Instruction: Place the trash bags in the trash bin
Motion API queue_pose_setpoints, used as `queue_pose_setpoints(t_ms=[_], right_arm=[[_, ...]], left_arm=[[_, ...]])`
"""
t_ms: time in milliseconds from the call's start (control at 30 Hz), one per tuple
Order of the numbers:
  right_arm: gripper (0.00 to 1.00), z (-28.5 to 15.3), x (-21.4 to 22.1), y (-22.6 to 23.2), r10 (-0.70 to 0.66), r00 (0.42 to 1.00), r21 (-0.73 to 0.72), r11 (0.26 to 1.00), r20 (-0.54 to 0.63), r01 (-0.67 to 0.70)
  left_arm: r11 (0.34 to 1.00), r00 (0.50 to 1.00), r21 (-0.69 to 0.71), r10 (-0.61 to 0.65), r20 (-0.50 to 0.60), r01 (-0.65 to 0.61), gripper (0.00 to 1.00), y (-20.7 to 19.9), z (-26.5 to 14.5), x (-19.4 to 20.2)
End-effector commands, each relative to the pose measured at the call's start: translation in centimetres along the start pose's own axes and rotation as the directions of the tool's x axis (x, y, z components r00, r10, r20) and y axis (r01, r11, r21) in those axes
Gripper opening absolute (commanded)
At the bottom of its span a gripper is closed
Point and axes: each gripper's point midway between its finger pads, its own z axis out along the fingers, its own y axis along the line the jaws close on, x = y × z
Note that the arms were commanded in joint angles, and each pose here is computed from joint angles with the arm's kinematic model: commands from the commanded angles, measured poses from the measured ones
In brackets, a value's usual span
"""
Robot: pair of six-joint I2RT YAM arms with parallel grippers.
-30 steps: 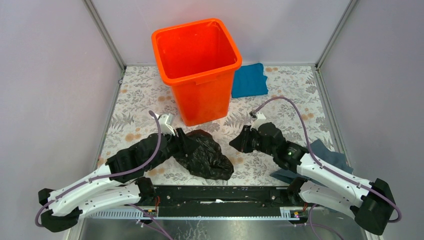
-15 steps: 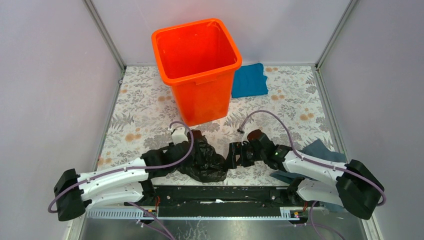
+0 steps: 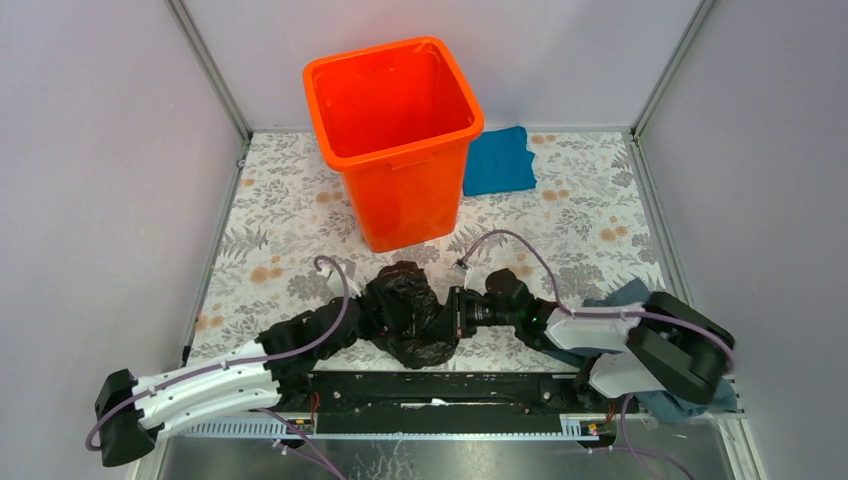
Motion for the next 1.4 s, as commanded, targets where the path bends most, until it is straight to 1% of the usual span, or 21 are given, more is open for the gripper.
queue_pose_setpoints(t_ms=[0,33,67,167,300,400,467,600,667,767,800,867,933,1000,1067,1100,1133,1200,1233,1300,1367], right_arm=[[0.09,-1.8,-2.8,2.0,-0.207,0.975,0.1,0.975,0.077,0.199],[0.05,-2.7,-3.3,2.0,-0.256,0.963,0.155,0.958,0.086,0.241],[0.02,-3.7,-3.9,1.7,-0.298,0.949,0.214,0.938,0.101,0.272],[0.0,-6.2,-5.3,2.8,-0.4,0.902,0.284,0.894,0.162,0.346],[0.0,-7.3,-5.7,4.4,-0.461,0.869,0.263,0.874,0.18,0.409],[0.0,-6.9,-5.6,4.8,-0.48,0.864,0.248,0.865,0.152,0.437],[0.0,-6.6,-5.5,4.9,-0.486,0.864,0.246,0.86,0.132,0.447],[0.0,-6.6,-5.5,4.8,-0.486,0.864,0.243,0.86,0.13,0.448],[0.0,-6.6,-5.3,4.6,-0.48,0.868,0.24,0.864,0.126,0.442],[0.0,-6.6,-4.8,4.2,-0.467,0.876,0.237,0.87,0.12,0.432],[0.0,-6.6,-4.6,3.9,-0.462,0.879,0.236,0.873,0.12,0.426],[0.01,-6.6,-4.4,3.4,-0.448,0.886,0.241,0.879,0.119,0.412],[0.08,-6.5,-4.3,2.6,-0.421,0.899,0.263,0.887,0.119,0.38],[0.19,-6.6,-4.3,1.5,-0.384,0.914,0.307,0.892,0.129,0.332],[0.39,-6.9,-3.9,0.5,-0.343,0.931,0.34,0.896,0.124,0.285],[0.5,-7.1,-3.7,0.5,-0.34,0.933,0.334,0.898,0.119,0.285],[0.6,-7.3,-3.5,0.8,-0.34,0.933,0.325,0.901,0.118,0.288],[0.77,-7.9,-3.4,1.4,-0.334,0.933,0.318,0.906,0.131,0.28],[0.83,-8.3,-3.4,1.8,-0.334,0.932,0.312,0.908,0.143,0.278],[0.88,-9.0,-3.3,2.3,-0.324,0.932,0.305,0.915,0.162,0.265],[0.88,-9.3,-3.2,3.2,-0.302,0.936,0.271,0.93,0.182,0.248]], left_arm=[[0.989,0.997,0.143,0.023,0.072,-0.033,0.85,-6.3,-3.3,-4.1],[0.99,0.996,0.133,0.045,0.082,-0.056,0.96,-6.6,-4.0,-4.8],[0.99,0.994,0.122,0.062,0.089,-0.073,0.99,-6.8,-4.8,-5.3],[0.985,0.99,0.127,0.101,0.102,-0.114,0.99,-8.0,-7.1,-6.9],[0.954,0.986,0.254,0.144,0.084,-0.16,0.99,-12.0,-9.7,-7.7],[0.92,0.974,0.325,0.227,0.019,-0.221,0.99,-14.6,-9.0,-6.3],[0.925,0.957,0.274,0.288,-0.049,-0.264,0.98,-14.6,-6.7,-5.0],[0.938,0.935,0.148,0.331,-0.124,-0.312,0.76,-12.6,-2.9,-3.3],[0.94,0.931,0.106,0.336,-0.144,-0.323,0.75,-11.4,-1.8,-2.6],[0.942,0.933,0.113,0.329,-0.148,-0.315,0.76,-10.5,-0.8,-1.7],[0.943,0.934,0.119,0.325,-0.148,-0.31,0.72,-10.3,-0.6,-1.4],[0.946,0.937,0.125,0.317,-0.148,-0.3,0.54,-10.0,-0.1,-1.0],[0.948,0.94,0.119,0.311,-0.137,-0.296,0.38,-9.9,0.2,-1.1],[0.951,0.945,0.101,0.304,-0.122,-0.293,0.19,-9.9,0.4,-1.5],[0.954,0.952,0.106,0.29,-0.094,-0.28,0.03,-10.3,0.2,-2.1],[0.957,0.957,0.112,0.278,-0.079,-0.269,0.0,-10.5,0.1,-2.4],[0.959,0.963,0.131,0.263,-0.063,-0.253,0.0,-10.8,-0.1,-2.6],[0.959,0.974,0.185,0.224,-0.033,-0.214,0.0,-11.5,-0.6,-2.9],[0.954,0.979,0.228,0.203,-0.014,-0.195,0.0,-12.1,-1.1,-3.1],[0.944,0.987,0.293,0.157,0.014,-0.155,0.0,-12.7,-1.7,-3.4],[0.932,0.992,0.34,0.119,0.04,-0.125,0.0,-12.9,-2.2,-3.6]])
